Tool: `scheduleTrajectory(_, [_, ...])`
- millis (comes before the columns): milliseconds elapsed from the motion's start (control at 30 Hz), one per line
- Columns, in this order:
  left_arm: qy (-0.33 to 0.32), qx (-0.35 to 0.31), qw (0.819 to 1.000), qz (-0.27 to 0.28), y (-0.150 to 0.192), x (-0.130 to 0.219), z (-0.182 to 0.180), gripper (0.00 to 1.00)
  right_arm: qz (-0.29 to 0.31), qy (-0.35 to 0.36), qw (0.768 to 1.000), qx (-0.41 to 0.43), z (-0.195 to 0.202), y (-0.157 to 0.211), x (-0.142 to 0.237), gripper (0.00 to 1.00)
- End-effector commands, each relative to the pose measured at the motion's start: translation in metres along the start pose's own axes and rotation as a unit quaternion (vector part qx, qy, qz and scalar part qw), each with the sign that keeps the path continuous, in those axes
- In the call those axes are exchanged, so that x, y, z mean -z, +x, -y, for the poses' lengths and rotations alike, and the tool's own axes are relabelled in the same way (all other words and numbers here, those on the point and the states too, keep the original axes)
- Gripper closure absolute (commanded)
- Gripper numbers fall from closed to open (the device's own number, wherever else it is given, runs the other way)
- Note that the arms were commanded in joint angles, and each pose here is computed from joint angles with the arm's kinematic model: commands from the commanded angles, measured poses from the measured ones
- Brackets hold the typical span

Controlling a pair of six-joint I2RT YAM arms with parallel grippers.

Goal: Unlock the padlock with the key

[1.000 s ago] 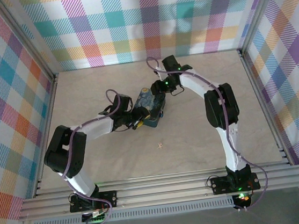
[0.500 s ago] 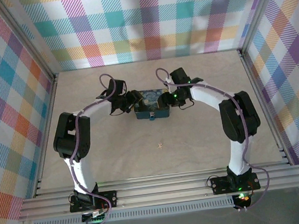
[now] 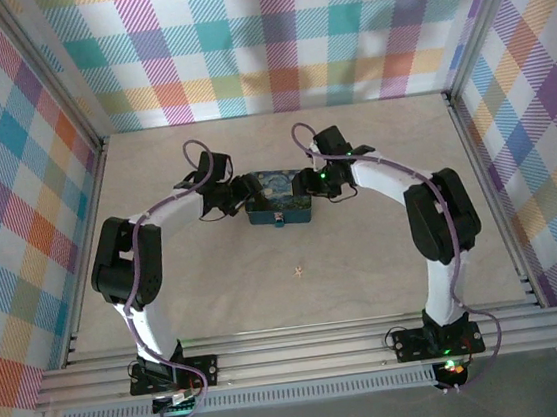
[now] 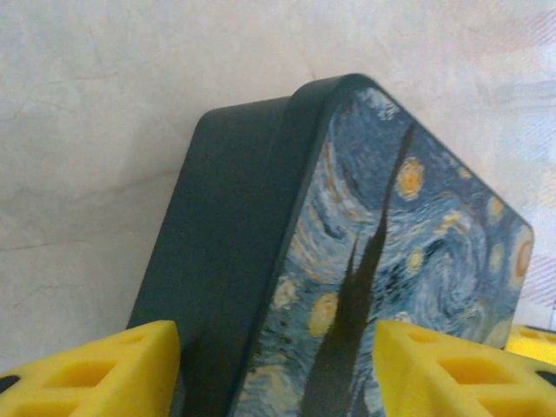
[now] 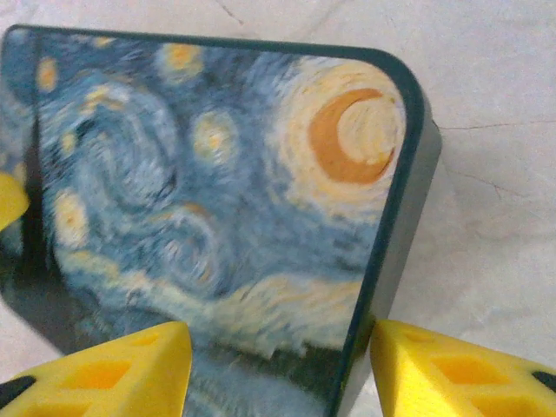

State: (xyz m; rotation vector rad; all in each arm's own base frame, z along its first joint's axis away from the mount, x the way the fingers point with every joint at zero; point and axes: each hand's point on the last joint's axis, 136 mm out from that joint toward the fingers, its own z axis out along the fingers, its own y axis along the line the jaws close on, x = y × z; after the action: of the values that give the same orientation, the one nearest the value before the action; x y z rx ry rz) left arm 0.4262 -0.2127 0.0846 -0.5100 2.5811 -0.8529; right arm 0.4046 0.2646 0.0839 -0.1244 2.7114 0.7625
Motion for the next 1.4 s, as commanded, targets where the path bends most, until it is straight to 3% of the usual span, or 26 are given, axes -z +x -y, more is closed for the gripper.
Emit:
scheduleTrajectory(0, [-0.001,0.001,1.0,-0.022,0.007,-0.011,-0.009,0.41,-0.017,-0.017,1.0,-0.013,-0.008,-0.005,-0.012,0.46])
scheduleTrajectory(300, [-0.019,-0.005,1.0,0.004,-0.027,-0.02,-0.016,0.46,-0.029,-0.057,0.998,-0.006,-0.03,-0.034,-0.034,0.61])
scheduleTrajectory(400, [-0.024,0.001,1.0,0.019,-0.046,-0.017,-0.021,0.46,-0.027,-0.063,0.998,-0.003,-0.037,-0.044,-0.039,0.61])
scheduleTrajectory(600, [-0.08,-0.022,0.996,0.044,-0.069,0.015,-0.038,0.33,-0.014,-0.043,0.999,0.006,-0.043,-0.054,-0.02,0.3])
scheduleTrajectory(700, [-0.112,-0.038,0.991,0.059,-0.07,0.04,-0.049,0.31,0.003,-0.018,1.0,0.019,-0.041,-0.054,0.009,0.22])
scheduleTrajectory(800, [-0.129,-0.052,0.988,0.069,-0.063,0.063,-0.056,0.3,0.016,0.005,1.0,0.022,-0.035,-0.047,0.038,0.2])
scheduleTrajectory(1000, [-0.126,-0.07,0.989,0.032,-0.018,0.087,-0.067,0.29,0.01,0.011,1.0,-0.001,-0.02,0.011,0.07,0.24])
scheduleTrajectory(1200, [-0.097,-0.081,0.992,-0.019,0.052,0.086,-0.076,0.33,-0.065,0.045,0.996,-0.034,0.005,0.123,0.05,0.38])
scheduleTrajectory(1367, [-0.085,-0.115,0.988,-0.058,0.107,0.075,-0.07,0.39,-0.128,0.072,0.989,-0.01,-0.01,0.192,0.03,0.46])
